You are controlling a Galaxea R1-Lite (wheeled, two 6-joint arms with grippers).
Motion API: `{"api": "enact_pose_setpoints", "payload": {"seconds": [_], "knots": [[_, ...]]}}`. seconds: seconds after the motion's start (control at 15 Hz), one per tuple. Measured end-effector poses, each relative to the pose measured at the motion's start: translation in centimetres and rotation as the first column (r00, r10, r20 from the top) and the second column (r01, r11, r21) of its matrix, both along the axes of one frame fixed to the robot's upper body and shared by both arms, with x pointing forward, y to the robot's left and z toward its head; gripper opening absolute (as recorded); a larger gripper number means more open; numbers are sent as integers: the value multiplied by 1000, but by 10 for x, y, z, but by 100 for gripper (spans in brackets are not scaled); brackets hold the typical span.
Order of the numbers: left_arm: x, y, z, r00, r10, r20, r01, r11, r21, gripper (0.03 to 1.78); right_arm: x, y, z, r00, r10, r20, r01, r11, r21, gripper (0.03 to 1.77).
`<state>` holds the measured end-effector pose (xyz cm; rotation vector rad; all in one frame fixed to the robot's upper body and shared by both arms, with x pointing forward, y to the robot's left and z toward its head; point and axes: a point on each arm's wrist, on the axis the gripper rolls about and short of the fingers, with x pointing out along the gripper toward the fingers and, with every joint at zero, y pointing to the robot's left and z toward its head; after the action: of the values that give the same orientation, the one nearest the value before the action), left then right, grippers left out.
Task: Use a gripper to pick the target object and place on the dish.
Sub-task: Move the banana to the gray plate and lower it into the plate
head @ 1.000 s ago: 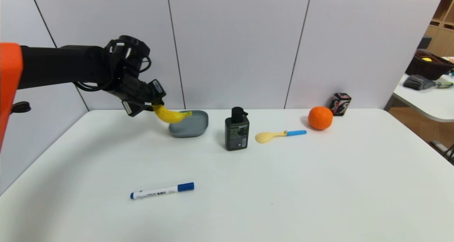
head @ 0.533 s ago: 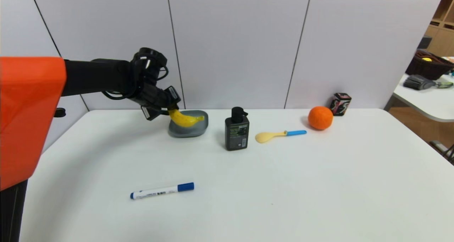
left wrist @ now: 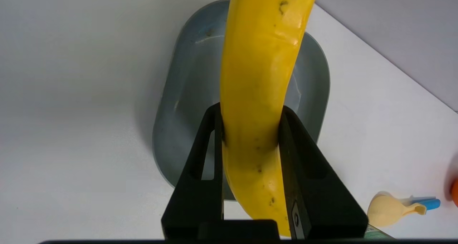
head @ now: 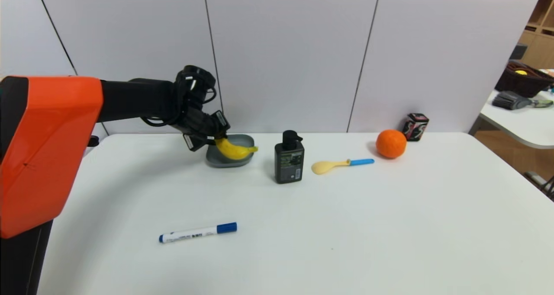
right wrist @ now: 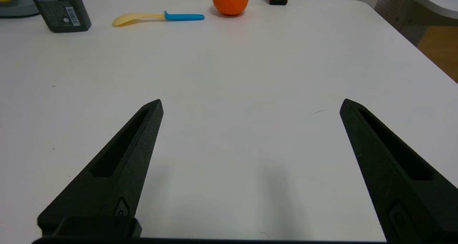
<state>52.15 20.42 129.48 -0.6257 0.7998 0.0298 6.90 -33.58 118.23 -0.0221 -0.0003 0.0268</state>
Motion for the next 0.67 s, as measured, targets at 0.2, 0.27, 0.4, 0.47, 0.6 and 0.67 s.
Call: {"api": "enact_pose_setpoints", "payload": {"seconds": [0.2, 0.27, 0.4, 0.47, 0.6, 0.67], "knots": [[1, -1, -3, 1000, -2, -5, 2, 1000, 1, 47, 0, 0, 0, 1000, -1, -1, 1, 1000, 0, 171], [1, -1, -3, 1000, -3, -6, 3, 1000, 1, 47, 0, 0, 0, 1000, -2, 0, 2, 1000, 0, 171], [2, -2, -3, 1000, -4, -6, 4, 1000, 1, 47, 0, 0, 0, 1000, -1, -1, 1, 1000, 0, 171], [2, -2, -4, 1000, -4, -6, 4, 1000, 1, 47, 0, 0, 0, 1000, -1, -1, 1, 1000, -1, 171], [2, -2, -4, 1000, -13, -10, 13, 1000, -2, 53, 0, 0, 0, 1000, 0, -1, 0, 1000, 0, 171], [3, -2, -5, 1000, -14, -11, 14, 1000, -4, 67, 0, 0, 0, 1000, -1, 0, 1, 1000, 0, 171]]}}
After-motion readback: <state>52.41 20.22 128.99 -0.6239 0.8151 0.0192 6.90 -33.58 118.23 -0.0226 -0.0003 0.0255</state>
